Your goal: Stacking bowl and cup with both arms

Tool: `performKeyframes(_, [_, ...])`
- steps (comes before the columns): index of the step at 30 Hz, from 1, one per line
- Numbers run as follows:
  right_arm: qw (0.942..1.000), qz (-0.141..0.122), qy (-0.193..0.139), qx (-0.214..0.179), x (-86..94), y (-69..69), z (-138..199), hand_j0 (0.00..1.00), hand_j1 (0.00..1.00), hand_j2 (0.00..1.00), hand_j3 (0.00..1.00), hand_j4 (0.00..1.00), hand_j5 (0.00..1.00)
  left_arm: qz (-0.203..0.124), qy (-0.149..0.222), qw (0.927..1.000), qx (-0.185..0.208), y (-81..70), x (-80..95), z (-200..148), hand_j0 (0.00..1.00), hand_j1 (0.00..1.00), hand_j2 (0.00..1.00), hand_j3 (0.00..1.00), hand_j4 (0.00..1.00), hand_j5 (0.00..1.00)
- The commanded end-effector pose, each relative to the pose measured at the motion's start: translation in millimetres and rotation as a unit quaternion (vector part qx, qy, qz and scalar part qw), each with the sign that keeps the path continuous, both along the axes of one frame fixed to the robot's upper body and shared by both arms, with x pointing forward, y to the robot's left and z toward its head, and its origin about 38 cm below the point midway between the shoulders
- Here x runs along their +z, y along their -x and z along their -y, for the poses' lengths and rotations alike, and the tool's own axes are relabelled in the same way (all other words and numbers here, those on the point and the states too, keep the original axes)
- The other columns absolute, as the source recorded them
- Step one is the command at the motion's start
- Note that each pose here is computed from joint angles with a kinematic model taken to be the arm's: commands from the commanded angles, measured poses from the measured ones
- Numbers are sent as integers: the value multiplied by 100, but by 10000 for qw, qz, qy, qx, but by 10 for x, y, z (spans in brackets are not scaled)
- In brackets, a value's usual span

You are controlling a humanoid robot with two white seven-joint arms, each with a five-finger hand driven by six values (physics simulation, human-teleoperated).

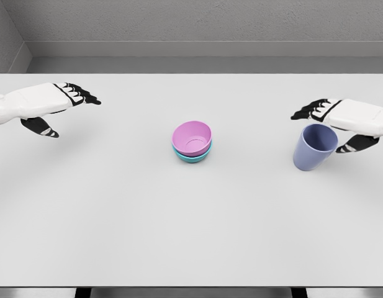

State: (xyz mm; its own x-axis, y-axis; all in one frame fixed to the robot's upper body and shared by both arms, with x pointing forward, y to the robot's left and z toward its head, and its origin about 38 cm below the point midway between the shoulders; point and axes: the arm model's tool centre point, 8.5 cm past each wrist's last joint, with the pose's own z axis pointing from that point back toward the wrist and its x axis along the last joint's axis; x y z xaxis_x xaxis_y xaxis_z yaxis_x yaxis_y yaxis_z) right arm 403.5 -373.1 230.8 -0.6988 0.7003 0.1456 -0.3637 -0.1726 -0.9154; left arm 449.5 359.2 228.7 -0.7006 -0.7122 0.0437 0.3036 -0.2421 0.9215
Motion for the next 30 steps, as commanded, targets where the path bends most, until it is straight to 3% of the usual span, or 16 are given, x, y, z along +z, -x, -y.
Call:
performKeyframes(1, [10000,-81,-27,1,-80,-11,-33,100,100,100,100,100,100,0,27,10000,14,-1,8,-5,100,100,100,100,100,100])
performKeyframes(21, [9996,-278,84,71,-231,12,-78,100,100,100,100,100,100,-14,24,10000,12,3,-4,-3,100,100,100,100,100,100])
performKeyframes(30, [9993,-351,97,96,-280,22,-93,74,74,74,74,74,74,-27,24,10000,7,5,-14,2,100,100,100,100,100,100])
